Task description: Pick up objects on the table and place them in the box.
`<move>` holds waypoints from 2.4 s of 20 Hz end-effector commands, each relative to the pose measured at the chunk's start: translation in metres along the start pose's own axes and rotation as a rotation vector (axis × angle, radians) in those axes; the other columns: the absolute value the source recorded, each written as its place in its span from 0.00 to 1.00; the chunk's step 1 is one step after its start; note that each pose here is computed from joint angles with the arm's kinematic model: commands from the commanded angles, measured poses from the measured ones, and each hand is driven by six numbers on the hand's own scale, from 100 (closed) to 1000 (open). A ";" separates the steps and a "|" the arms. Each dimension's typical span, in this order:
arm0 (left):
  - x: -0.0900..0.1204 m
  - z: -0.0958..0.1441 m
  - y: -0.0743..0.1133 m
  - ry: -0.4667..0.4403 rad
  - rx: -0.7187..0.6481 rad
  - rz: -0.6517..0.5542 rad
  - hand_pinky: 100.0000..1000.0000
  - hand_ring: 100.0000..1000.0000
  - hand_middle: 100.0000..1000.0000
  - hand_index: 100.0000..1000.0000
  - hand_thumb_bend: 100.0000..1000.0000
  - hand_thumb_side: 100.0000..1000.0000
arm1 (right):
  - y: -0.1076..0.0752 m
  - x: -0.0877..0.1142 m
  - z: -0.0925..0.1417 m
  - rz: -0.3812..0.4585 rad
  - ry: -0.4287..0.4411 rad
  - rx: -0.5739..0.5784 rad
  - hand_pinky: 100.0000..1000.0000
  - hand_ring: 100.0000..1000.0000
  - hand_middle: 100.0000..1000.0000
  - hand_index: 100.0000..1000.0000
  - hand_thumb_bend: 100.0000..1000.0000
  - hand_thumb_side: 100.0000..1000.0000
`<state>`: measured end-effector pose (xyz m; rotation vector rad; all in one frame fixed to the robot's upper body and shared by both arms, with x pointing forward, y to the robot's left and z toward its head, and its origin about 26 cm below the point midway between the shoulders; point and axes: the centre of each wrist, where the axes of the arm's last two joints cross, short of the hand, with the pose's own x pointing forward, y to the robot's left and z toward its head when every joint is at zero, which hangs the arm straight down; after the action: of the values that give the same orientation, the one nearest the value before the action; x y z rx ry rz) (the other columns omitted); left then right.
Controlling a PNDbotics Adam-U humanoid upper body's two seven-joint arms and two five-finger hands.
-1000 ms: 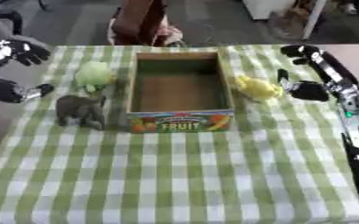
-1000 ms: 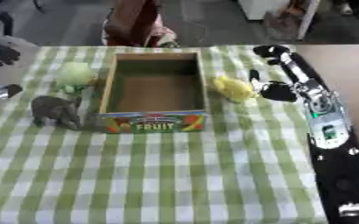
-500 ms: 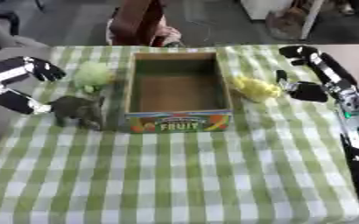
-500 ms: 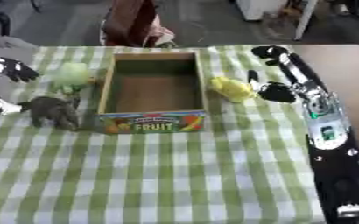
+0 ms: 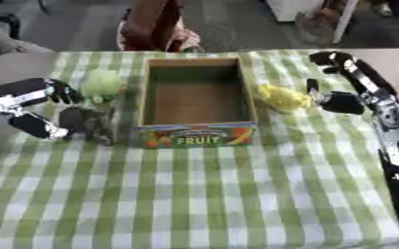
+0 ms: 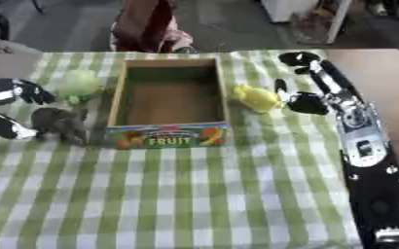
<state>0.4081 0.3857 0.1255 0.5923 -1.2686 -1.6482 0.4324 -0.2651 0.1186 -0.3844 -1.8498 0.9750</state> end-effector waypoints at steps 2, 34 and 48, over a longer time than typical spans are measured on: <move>-0.002 -0.001 0.002 0.018 -0.025 -0.066 0.71 0.66 0.63 0.80 0.28 0.23 | -0.012 0.009 -0.006 0.020 -0.030 -0.022 0.85 0.88 0.80 0.86 0.00 0.05; 0.053 -0.032 0.091 -0.222 0.409 0.067 0.63 0.45 0.39 0.60 0.00 0.18 | 0.007 0.018 -0.016 0.004 -0.075 0.034 0.85 0.88 0.80 0.86 0.00 0.06; 0.098 -0.088 0.057 -0.357 0.357 -0.022 0.67 0.54 0.47 0.68 0.00 0.14 | 0.010 0.031 -0.024 -0.006 -0.136 0.054 0.85 0.88 0.80 0.86 0.00 0.06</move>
<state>0.4565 0.2576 0.1530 0.5050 -1.8256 -1.5804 0.4345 -0.2286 0.1181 -0.2678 -1.8982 1.0592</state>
